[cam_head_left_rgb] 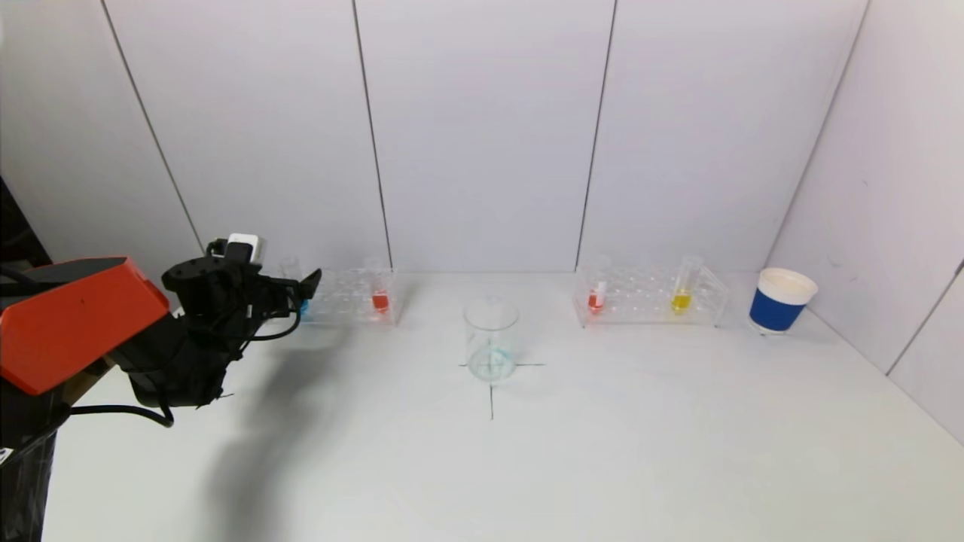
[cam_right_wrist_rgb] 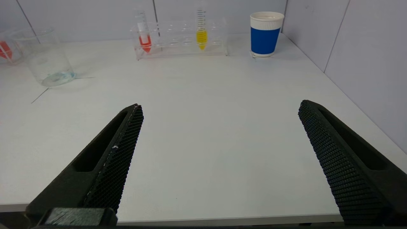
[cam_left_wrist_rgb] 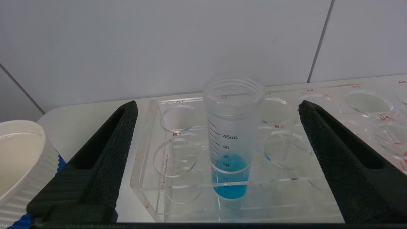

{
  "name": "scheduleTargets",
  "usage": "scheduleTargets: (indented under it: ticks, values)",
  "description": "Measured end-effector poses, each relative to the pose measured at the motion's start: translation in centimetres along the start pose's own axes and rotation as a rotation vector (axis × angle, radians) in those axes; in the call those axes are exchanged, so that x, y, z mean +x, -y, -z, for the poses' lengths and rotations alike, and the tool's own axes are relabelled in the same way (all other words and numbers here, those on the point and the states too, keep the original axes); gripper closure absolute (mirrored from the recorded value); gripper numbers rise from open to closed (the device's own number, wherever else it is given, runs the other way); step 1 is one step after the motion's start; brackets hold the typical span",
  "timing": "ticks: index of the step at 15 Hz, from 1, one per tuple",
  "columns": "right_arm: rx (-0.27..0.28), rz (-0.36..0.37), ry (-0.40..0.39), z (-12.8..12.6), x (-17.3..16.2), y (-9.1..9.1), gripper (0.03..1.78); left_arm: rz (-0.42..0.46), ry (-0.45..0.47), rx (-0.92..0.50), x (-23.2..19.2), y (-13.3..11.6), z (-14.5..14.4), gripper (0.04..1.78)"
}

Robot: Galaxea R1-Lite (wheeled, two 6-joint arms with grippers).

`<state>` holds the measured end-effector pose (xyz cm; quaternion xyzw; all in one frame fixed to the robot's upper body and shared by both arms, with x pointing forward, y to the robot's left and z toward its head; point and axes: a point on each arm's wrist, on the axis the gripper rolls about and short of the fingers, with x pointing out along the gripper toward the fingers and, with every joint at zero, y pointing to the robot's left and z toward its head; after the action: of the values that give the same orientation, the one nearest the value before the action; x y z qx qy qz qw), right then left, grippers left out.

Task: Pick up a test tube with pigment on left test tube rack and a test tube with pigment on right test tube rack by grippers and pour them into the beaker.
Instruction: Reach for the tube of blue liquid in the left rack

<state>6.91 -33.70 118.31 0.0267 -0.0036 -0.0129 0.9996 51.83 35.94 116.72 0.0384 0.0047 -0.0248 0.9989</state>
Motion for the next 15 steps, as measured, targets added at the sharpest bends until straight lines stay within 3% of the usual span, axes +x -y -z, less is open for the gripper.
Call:
scheduleTargets:
  ticks: [15]
  values:
    - [0.0,0.0,0.0,0.0,0.0,0.0,0.04,0.005,0.005,0.004,0.63,0.48,-0.01,0.06]
